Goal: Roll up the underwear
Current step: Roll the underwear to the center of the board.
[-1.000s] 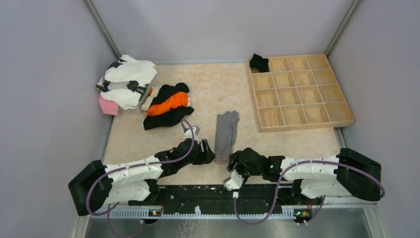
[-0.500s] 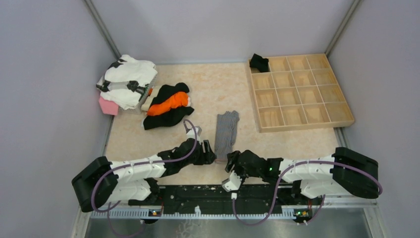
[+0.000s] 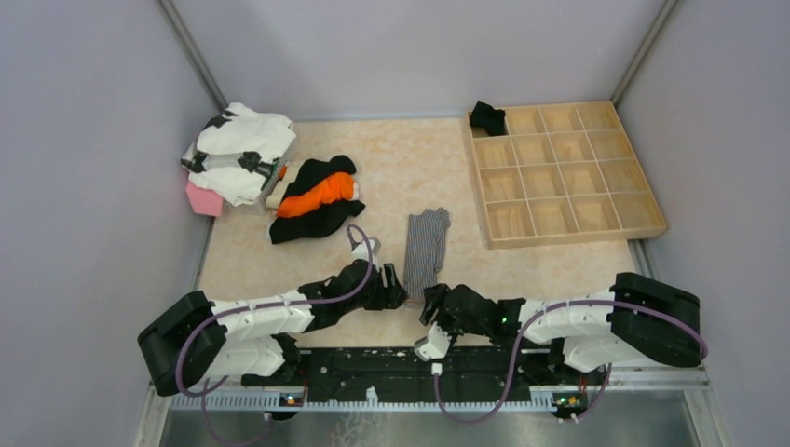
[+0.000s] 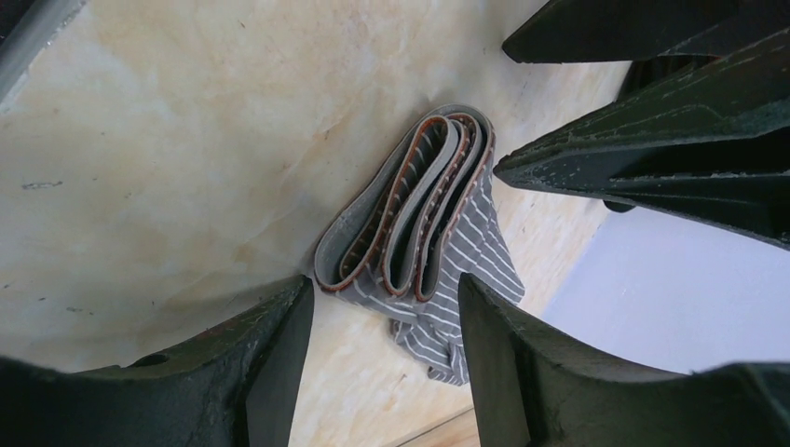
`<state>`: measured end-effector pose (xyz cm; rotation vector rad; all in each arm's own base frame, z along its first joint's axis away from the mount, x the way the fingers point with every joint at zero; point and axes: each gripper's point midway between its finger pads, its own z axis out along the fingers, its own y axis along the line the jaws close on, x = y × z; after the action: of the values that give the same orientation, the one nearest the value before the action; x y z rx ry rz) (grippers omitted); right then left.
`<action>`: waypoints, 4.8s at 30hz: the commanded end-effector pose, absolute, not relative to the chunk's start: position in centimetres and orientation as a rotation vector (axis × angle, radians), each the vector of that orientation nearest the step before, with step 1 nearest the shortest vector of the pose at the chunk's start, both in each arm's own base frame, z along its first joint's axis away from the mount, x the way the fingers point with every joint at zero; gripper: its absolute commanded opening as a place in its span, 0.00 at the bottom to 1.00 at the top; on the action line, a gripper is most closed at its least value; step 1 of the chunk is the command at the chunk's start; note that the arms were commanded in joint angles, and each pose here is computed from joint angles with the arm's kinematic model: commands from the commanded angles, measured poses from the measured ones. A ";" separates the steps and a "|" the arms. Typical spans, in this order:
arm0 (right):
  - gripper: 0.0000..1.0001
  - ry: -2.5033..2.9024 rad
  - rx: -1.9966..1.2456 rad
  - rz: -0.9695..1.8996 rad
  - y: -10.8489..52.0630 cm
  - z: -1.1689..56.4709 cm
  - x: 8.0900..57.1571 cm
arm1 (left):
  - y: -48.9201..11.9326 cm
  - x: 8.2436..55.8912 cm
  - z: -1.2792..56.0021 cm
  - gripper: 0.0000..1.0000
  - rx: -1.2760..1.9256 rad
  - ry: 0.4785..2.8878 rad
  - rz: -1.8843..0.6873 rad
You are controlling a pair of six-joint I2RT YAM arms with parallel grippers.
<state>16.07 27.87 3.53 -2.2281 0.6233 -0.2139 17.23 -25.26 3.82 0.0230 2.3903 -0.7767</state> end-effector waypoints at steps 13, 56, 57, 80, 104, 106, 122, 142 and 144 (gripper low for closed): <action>0.39 0.624 -2.284 -0.171 27.7 1.4 14.9 | -26.3 17.6 3.9 0.71 0.052 2.387 -0.812; 0.00 0.905 -1.930 0.365 31.9 5.9 10.5 | -30.7 17.5 10.0 0.24 0.434 2.148 -1.045; 0.00 0.908 -1.935 0.374 31.8 5.8 10.3 | -30.8 17.3 9.8 0.21 0.455 2.163 -1.050; 0.00 1.298 -1.613 0.648 32.2 7.2 9.3 | -27.9 16.4 3.7 0.03 0.431 2.327 -0.888; 0.00 1.928 -1.089 0.898 30.4 4.7 10.3 | -28.4 15.8 4.1 0.00 0.463 2.344 -0.931; 0.00 1.988 -1.053 0.922 30.3 4.5 10.8 | -28.9 15.9 5.4 0.00 0.465 2.323 -0.958; 0.00 2.352 -0.885 0.969 29.3 1.7 13.3 | -28.2 17.0 10.9 0.00 0.475 2.184 -0.926; 0.00 2.626 -0.461 0.925 27.3 1.5 16.3 | -29.5 14.9 9.6 0.00 0.663 2.131 -1.054; 0.00 2.628 -0.452 0.930 27.3 1.8 16.5 | -29.7 15.0 9.3 0.00 0.671 2.133 -1.052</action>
<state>15.99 28.49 2.53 -0.5279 2.5410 1.0092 14.79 -28.53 8.70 0.6155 2.2007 -1.0035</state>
